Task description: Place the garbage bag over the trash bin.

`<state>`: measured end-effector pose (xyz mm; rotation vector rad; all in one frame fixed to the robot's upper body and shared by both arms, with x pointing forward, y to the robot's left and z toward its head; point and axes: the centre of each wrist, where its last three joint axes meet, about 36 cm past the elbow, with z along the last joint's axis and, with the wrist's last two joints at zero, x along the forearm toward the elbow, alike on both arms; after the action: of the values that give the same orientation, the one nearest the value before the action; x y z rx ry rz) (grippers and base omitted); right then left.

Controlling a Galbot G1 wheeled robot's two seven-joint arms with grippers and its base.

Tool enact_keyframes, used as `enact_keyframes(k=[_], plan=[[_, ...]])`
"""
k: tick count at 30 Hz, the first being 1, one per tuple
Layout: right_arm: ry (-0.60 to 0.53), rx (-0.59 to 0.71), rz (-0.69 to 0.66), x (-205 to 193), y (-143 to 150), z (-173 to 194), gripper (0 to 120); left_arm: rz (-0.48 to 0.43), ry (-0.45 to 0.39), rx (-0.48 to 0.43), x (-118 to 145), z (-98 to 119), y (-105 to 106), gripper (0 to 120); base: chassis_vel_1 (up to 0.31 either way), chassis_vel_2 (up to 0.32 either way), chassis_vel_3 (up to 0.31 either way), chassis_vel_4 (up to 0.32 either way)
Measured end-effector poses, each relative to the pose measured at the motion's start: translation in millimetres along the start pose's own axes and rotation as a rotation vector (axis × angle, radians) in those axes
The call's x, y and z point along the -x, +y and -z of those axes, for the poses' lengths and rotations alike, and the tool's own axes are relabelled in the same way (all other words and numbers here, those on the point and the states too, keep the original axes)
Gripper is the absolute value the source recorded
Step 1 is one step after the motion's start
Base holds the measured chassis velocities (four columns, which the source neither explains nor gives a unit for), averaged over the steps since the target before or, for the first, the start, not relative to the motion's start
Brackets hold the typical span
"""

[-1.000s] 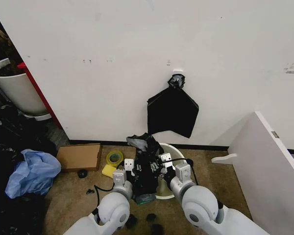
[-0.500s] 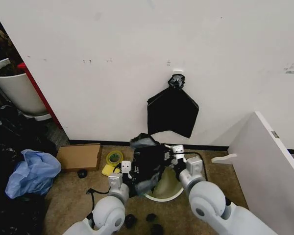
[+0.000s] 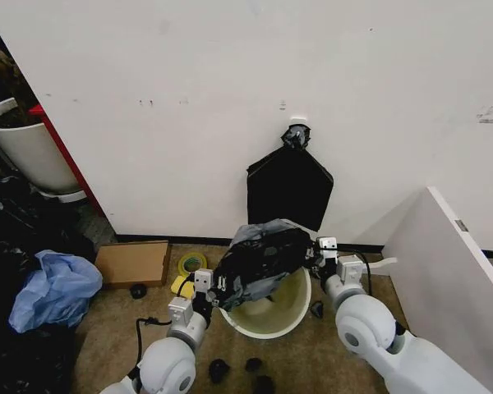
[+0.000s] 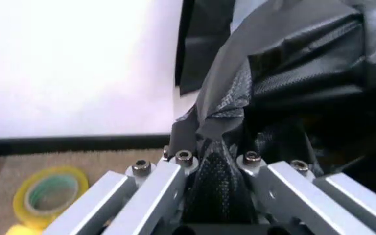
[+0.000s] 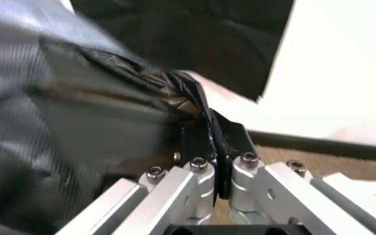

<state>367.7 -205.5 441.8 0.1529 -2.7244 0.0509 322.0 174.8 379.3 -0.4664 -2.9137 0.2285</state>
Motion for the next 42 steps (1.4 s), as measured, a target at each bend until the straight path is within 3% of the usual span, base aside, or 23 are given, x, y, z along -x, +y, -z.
enact_keyframes(k=[6, 13, 20, 26, 31, 35, 42], plan=[[0.088, 0.032, 0.017, -12.4, -10.1, -5.7, 0, 0.032, -0.046, -0.055, 2.4, 3.8, 5.7, 3, 0.0, 0.0, 0.0, 0.0], [0.117, 0.066, 0.058, -30.2, -4.9, -8.2, 0, 0.13, -0.007, -0.181, 9.1, 13.7, 8.5, 3, 0.0, 0.0, 0.0, 0.0], [0.178, 0.107, 0.112, -45.7, 6.8, -29.3, 0, 0.164, 0.02, -0.283, 14.3, 26.5, 7.7, 3, 0.0, 0.0, 0.0, 0.0], [0.197, 0.129, 0.118, -50.8, 12.0, -39.6, 0, 0.167, 0.024, -0.284, 15.0, 28.7, 9.5, 3, 0.0, 0.0, 0.0, 0.0], [0.137, 0.14, 0.1, -50.5, 12.8, -40.1, 0, 0.145, 0.033, -0.251, 13.1, 28.9, 9.0, 3, 0.0, 0.0, 0.0, 0.0], [-0.011, 0.094, 0.055, -46.5, 12.1, -42.0, 16, 0.12, 0.024, -0.173, 8.5, 20.2, 7.3, 3, 0.0, 0.0, 0.0, 0.0], [-0.052, 0.134, 0.029, -44.0, 4.4, -29.5, 41, 0.124, 0.034, -0.161, 7.4, 16.4, 9.3, 3, 0.0, 0.0, 0.0, 0.0]])
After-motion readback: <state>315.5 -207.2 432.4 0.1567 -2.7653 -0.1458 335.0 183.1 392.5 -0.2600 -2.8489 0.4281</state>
